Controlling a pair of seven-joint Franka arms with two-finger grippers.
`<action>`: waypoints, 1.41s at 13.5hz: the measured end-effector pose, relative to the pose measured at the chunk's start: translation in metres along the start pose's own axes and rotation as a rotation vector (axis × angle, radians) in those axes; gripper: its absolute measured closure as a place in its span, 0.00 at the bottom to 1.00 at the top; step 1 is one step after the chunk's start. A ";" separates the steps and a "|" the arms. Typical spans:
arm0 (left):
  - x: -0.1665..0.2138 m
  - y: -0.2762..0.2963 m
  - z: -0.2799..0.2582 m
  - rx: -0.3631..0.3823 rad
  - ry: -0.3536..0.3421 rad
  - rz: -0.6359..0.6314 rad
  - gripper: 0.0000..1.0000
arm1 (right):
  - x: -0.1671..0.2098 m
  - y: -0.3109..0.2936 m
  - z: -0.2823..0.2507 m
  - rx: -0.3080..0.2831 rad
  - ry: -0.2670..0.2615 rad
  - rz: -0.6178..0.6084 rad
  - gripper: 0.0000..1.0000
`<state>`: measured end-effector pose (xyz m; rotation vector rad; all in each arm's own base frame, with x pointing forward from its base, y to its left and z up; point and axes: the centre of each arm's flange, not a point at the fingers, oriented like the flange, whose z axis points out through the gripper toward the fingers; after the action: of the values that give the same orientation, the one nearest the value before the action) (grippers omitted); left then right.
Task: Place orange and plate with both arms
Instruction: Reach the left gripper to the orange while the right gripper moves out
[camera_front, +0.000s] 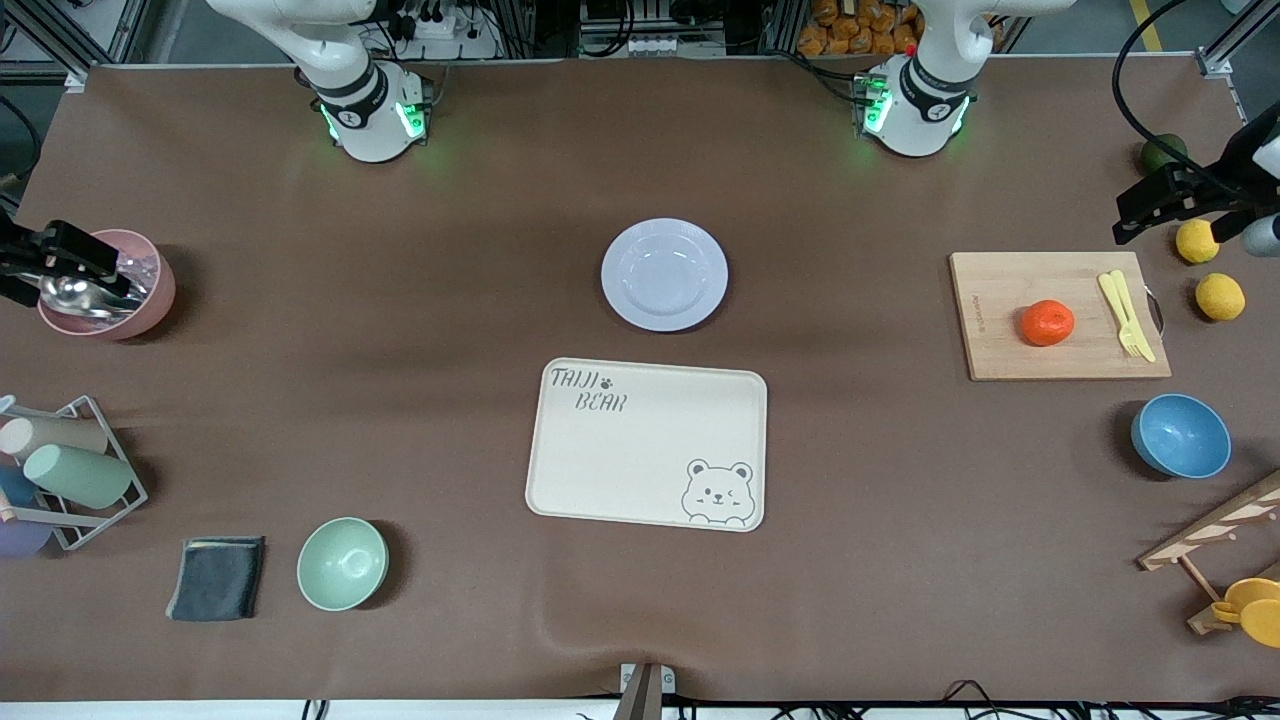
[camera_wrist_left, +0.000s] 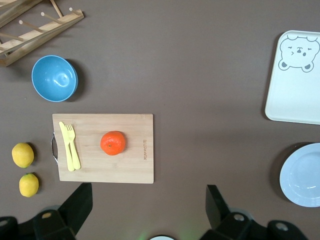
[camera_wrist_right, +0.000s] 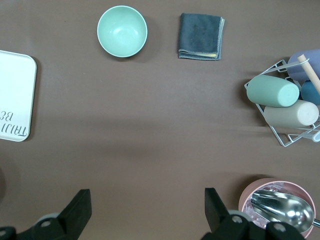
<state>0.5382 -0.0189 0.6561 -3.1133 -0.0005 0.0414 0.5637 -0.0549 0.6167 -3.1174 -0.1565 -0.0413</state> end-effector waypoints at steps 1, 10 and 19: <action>0.000 0.000 0.000 0.000 0.000 0.000 0.00 | 0.000 0.000 0.000 0.000 0.000 0.000 0.00; 0.011 -0.028 0.032 0.002 -0.068 -0.035 0.00 | 0.005 -0.007 0.010 0.010 -0.018 -0.012 0.00; -0.005 -0.074 0.225 0.046 -0.100 -0.081 0.00 | 0.015 -0.058 0.048 0.110 -0.134 -0.020 0.00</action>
<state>0.5272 0.0616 0.4332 -3.0577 -0.1253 0.1927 0.5743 0.0058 0.5701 -3.0082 -0.1858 0.1700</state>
